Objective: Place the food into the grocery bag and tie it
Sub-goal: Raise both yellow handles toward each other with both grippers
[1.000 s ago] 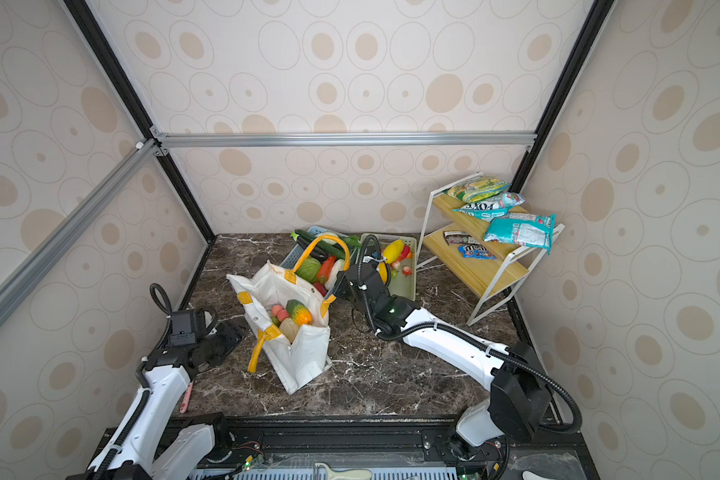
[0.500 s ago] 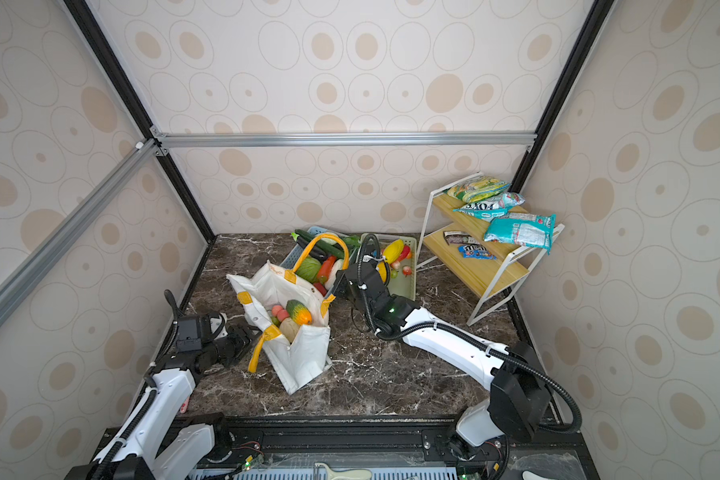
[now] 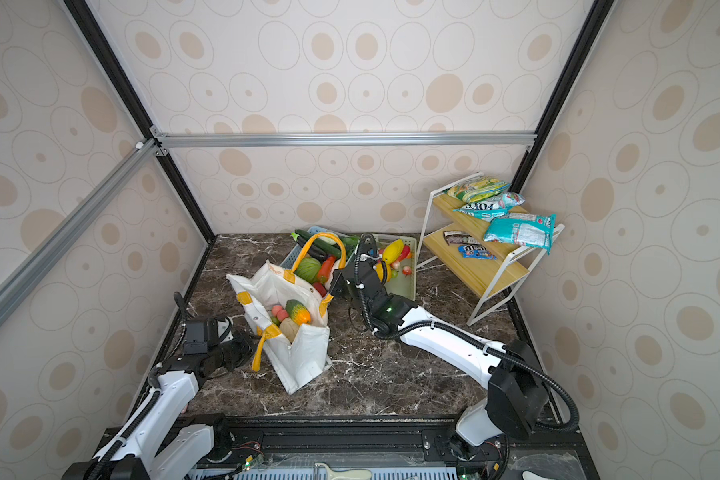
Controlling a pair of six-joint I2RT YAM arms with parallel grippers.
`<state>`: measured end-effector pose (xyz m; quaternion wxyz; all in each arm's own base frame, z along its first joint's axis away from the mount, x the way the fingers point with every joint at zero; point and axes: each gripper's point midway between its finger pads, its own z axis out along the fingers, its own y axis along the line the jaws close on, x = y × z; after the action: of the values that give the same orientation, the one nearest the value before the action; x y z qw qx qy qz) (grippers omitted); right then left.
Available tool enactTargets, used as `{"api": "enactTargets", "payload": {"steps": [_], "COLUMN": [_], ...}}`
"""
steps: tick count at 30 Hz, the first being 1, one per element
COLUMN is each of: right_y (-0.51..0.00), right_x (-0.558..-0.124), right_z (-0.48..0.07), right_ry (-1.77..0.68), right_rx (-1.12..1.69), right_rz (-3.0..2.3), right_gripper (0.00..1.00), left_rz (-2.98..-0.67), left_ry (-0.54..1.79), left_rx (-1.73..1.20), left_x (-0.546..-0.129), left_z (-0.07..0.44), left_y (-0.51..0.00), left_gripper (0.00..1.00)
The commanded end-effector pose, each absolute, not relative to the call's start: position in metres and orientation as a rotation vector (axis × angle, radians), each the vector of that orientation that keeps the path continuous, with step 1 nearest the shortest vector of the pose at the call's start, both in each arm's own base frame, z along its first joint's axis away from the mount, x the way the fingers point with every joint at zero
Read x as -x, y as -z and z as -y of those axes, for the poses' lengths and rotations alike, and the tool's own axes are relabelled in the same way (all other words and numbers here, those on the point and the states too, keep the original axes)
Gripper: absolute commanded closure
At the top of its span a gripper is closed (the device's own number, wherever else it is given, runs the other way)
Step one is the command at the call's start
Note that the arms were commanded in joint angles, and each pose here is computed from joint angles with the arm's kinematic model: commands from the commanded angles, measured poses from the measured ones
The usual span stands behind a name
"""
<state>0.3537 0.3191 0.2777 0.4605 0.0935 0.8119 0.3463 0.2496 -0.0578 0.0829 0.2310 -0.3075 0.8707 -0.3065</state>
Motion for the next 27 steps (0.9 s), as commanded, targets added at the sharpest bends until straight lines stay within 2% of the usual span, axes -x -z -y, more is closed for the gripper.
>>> {"api": "enactTargets", "payload": {"steps": [1, 3, 7, 11, 21, 27], "right_y": [-0.291, -0.290, -0.292, -0.296, -0.333, -0.345], "right_x": [-0.355, -0.355, -0.355, -0.352, -0.330, -0.315], "right_z": [-0.325, -0.325, -0.325, -0.326, -0.355, -0.390], "right_ry": [-0.870, -0.868, -0.864, -0.850, -0.775, -0.820], "right_rx": [-0.221, -0.216, -0.211, -0.176, 0.123, 0.353], "right_rz": [-1.967, -1.969, -1.965, -1.964, -1.856, -1.780], "right_gripper": [0.85, 0.85, 0.85, 0.85, 0.83, 0.80], "left_rz": [-2.360, -2.347, -2.349, -2.337, -2.276, -2.193], "left_ry": [0.839, 0.839, 0.804, 0.657, 0.350, 0.366], "left_rx": [0.850, 0.858, 0.852, 0.813, 0.589, 0.469], "left_x": [-0.252, -0.253, -0.253, -0.260, -0.283, -0.295], "left_z": [0.056, 0.056, 0.052, 0.035, 0.002, 0.007], "left_y": [-0.088, -0.089, -0.091, -0.111, -0.214, -0.279], "left_gripper": [0.81, 0.83, 0.92, 0.99, 1.00, 1.00]}}
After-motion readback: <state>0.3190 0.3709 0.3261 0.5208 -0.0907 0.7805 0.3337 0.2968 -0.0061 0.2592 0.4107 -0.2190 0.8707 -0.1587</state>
